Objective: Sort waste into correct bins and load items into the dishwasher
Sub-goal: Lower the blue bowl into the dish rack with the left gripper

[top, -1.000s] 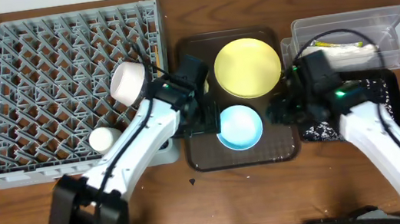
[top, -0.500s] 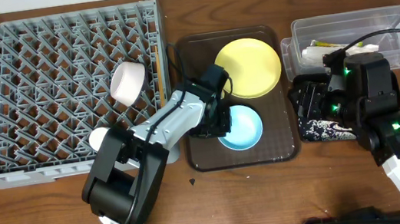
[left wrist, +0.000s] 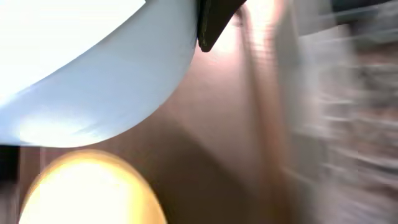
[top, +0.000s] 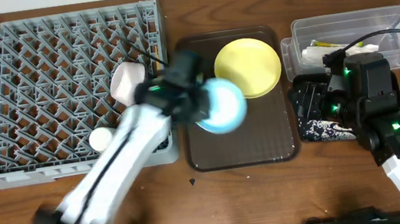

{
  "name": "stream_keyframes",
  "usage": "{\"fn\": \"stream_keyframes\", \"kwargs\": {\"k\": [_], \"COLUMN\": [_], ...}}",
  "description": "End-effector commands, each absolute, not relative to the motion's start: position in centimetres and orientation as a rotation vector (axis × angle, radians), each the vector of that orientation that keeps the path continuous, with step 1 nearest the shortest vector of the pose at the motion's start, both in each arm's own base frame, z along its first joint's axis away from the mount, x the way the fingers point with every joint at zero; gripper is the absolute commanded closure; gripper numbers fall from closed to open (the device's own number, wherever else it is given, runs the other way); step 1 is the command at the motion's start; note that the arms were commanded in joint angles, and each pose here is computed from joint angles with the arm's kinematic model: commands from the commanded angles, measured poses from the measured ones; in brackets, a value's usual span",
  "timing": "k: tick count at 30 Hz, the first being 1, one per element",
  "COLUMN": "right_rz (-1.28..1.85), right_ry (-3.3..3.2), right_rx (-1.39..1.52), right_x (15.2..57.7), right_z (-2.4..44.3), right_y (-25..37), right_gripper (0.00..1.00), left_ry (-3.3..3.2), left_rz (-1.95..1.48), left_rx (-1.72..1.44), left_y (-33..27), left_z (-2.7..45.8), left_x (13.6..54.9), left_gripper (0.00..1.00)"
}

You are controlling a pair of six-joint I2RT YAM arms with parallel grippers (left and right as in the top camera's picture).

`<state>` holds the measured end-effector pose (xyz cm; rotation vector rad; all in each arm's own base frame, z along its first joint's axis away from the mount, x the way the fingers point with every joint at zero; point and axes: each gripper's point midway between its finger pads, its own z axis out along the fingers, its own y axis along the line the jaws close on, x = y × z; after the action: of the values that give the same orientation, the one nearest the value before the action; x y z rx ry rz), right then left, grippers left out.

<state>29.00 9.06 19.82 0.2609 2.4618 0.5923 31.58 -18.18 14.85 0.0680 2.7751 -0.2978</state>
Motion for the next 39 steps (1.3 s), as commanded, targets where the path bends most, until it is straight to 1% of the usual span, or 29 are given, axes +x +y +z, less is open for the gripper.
{"fn": "stream_keyframes", "kwargs": {"k": [1, 3, 4, 6, 8, 9, 13, 20, 24, 29, 30, 33, 39], "right_rz": [0.581, 0.572, 0.557, 0.551, 0.552, 0.552, 0.551, 0.552, 0.550, 0.550, 0.550, 0.551, 0.552], "right_ry": [2.454, 2.453, 2.452, 2.449, 2.447, 2.447, 2.448, 2.449, 2.459, 2.459, 2.459, 2.454, 2.449], "right_rx": [0.255, 0.259, 0.265, 0.267, 0.267, 0.267, 0.267, 0.267, 0.270, 0.269, 0.269, 0.269, 0.267], "right_x": [29.1, 29.1, 29.2, 29.2, 29.3, 29.3, 29.3, 29.2, 29.1, 29.0, 29.1, 29.2, 29.4], "right_z": [20.0, 20.0, 19.9, 20.0, 20.0, 20.0, 20.0, 20.0, 19.8, 19.8, 19.8, 19.8, 19.9], "right_y": [8.8, 8.7, 8.5, 8.4, 8.4, 8.4, 8.4, 8.4, 8.4, 8.4, 8.4, 8.4, 8.4], "right_gripper": [0.41, 0.41, 0.41, 0.41, 0.42, 0.41, 0.41, 0.41, 0.40, 0.40, 0.39, 0.39, 0.39], "left_ry": [2.461, 2.323, 2.216, 2.088, 2.024, 2.036, 2.086, 2.113, 2.167, 2.155, 2.167, 2.231, 2.243], "left_rz": [0.318, 0.624, 0.862, 1.114, 1.264, 1.316, 1.420, 1.651, 1.745, 1.741, 1.721, 1.641, 1.644], "left_rx": [-0.085, -0.114, -0.129, -0.195, -0.242, -0.230, -0.232, -0.297, -0.303, -0.367, -0.364, -0.335, -0.324], "left_y": [-7.1, -2.5, 0.5, 3.7, 5.7, 6.7, 9.1, 13.0, 15.2, 16.5, 16.4, 16.0, 16.0], "left_z": [21.7, 24.7, 27.0, 29.4, 30.6, 30.3, 28.6, 23.8, 21.3, 21.2, 20.9, 19.3, 18.0], "left_x": [33.8, 33.9, 33.9, 33.8, 34.0, 34.6, 35.7, 37.6, 37.4, 37.3, 37.4, 37.7, 37.8], "left_gripper": [0.93, 0.92, 0.93, 0.92, 0.93, 0.93, 0.92, 0.93, 0.92, 0.93, 0.94, 0.93, 0.92]}}
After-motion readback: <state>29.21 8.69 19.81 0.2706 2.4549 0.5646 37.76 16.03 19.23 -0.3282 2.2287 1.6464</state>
